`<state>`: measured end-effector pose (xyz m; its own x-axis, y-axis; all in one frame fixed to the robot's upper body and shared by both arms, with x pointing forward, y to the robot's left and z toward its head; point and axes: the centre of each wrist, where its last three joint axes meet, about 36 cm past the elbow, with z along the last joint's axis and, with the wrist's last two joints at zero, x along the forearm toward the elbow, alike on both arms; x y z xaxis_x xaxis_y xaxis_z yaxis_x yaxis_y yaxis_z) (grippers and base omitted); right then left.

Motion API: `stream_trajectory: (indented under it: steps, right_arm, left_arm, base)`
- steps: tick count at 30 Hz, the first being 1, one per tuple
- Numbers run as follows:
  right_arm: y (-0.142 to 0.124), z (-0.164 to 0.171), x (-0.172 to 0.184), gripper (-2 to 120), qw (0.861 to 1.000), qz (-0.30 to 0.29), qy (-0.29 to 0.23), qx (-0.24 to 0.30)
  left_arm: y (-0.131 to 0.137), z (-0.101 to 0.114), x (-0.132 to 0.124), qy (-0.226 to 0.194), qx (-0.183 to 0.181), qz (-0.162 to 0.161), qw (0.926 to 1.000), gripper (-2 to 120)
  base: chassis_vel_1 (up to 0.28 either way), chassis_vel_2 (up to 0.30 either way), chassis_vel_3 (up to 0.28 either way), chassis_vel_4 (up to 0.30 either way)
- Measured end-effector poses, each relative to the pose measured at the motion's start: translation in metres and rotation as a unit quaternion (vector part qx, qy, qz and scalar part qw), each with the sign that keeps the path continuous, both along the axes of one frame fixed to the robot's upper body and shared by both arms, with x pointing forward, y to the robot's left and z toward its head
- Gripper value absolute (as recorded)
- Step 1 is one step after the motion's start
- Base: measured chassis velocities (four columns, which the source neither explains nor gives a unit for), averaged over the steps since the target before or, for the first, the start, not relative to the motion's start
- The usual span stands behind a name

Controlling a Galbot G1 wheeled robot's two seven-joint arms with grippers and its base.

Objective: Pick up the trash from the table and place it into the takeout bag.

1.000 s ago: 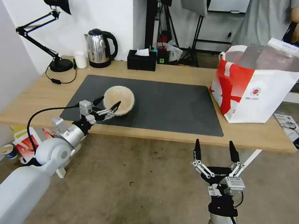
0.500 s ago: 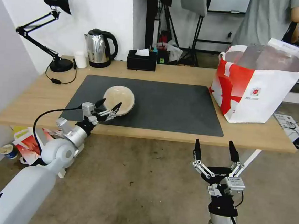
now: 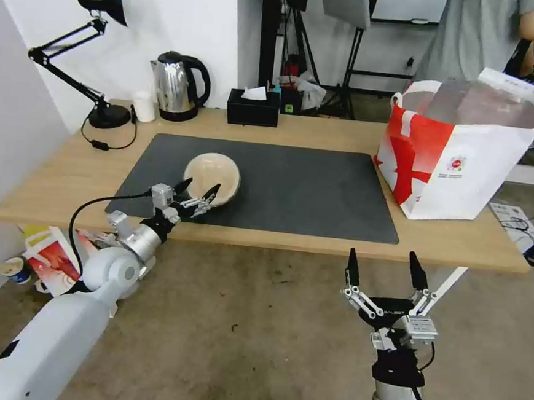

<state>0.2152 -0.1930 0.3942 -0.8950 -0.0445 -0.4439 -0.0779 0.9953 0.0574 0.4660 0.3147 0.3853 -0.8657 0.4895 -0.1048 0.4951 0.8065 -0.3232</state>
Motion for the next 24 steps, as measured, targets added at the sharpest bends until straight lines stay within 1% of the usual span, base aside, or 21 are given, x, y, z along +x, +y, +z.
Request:
stream_trajectory:
  steps: [1,4,5,7,8,12,13,15,17,18,20,24]
  right_arm:
    - [0.000,0.000,0.000,100,1.000,0.000,0.000,0.000]
    - [0.000,0.000,0.000,100,1.000,0.000,0.000,0.000]
    - [0.000,0.000,0.000,100,1.000,0.000,0.000,0.000]
    - [0.000,0.000,0.000,100,1.000,0.000,0.000,0.000]
    - [0.000,0.000,0.000,100,1.000,0.000,0.000,0.000]
    - [0.000,0.000,0.000,100,1.000,0.000,0.000,0.000]
    - [0.000,0.000,0.000,100,1.000,0.000,0.000,0.000]
    - [0.000,0.000,0.000,100,1.000,0.000,0.000,0.000]
    - [0.000,0.000,0.000,100,1.000,0.000,0.000,0.000]
    - [0.000,0.000,0.000,100,1.000,0.000,0.000,0.000]
    - [0.000,0.000,0.000,100,1.000,0.000,0.000,0.000]
    - [0.000,0.000,0.000,100,1.000,0.000,0.000,0.000]
  left_arm:
    - [0.000,0.000,0.000,0.000,0.000,0.000,1.0000,99]
    - [0.003,0.011,-0.001,-0.008,0.003,0.007,0.9999,100]
    - [0.003,0.011,-0.001,-0.008,0.003,0.007,0.9999,100]
    - [0.009,0.024,-0.002,-0.016,0.005,0.016,0.9997,100]
    - [0.009,0.024,-0.002,-0.016,0.005,0.016,0.9997,100]
    - [0.022,0.042,-0.006,-0.027,0.011,0.031,0.9991,100]
    - [0.022,0.042,-0.006,-0.027,0.011,0.031,0.9991,100]
    - [0.027,0.052,-0.008,-0.032,0.013,0.035,0.9988,100]
    - [0.032,0.066,-0.009,-0.039,0.014,0.039,0.9984,100]
    - [0.032,0.066,-0.009,-0.039,0.014,0.039,0.9984,100]
    - [0.037,0.077,-0.012,-0.042,0.012,0.046,0.9980,100]
    - [0.044,0.080,-0.018,-0.040,0.010,0.060,0.9974,100]
  base:
    - [0.000,0.000,0.000,0.000]
    - [0.000,0.000,0.000,0.000]
    - [0.000,0.000,0.000,0.000]
    - [0.000,0.000,0.000,0.000]
    - [0.000,0.000,0.000,0.000]
    - [0.000,0.000,0.000,0.000]
    - [0.000,0.000,0.000,0.000]
    - [0.000,0.000,0.000,0.000]
    - [0.000,0.000,0.000,0.000]
    - [0.000,0.000,0.000,0.000]
    - [0.000,0.000,0.000,0.000]
    - [0.000,0.000,0.000,0.000]
